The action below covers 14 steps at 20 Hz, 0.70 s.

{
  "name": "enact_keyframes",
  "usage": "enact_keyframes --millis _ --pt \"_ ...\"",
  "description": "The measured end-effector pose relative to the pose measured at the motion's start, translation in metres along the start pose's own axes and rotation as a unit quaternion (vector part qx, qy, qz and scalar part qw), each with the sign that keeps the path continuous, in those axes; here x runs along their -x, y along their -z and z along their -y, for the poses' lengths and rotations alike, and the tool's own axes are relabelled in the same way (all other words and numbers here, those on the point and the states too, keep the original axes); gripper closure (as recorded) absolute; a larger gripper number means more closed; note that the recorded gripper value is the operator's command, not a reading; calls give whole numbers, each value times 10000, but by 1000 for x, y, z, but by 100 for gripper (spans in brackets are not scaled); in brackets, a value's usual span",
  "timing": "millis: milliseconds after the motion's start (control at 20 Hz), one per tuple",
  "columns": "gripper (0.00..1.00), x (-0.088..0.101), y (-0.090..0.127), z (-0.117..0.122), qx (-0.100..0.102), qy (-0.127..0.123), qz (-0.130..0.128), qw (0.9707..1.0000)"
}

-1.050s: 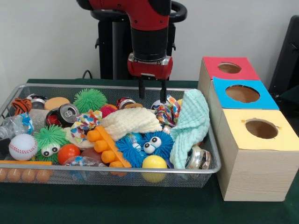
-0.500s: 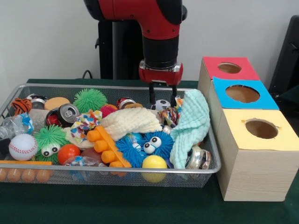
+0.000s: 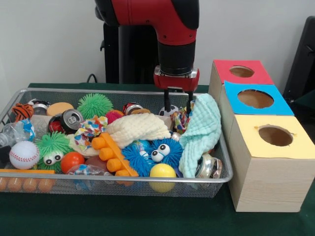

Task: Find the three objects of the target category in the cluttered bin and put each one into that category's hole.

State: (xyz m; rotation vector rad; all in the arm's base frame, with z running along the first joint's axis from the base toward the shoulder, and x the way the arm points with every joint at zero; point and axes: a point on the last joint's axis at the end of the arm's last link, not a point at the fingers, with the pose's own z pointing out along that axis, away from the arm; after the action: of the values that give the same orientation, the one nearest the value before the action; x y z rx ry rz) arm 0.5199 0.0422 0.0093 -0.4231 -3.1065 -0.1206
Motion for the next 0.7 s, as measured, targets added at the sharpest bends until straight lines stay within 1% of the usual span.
enact_keyframes --millis 350,700 --pt "0 -1 -3 1 14 -14 -3 10000" --pt "0 2 -3 8 32 -97 5 9999"
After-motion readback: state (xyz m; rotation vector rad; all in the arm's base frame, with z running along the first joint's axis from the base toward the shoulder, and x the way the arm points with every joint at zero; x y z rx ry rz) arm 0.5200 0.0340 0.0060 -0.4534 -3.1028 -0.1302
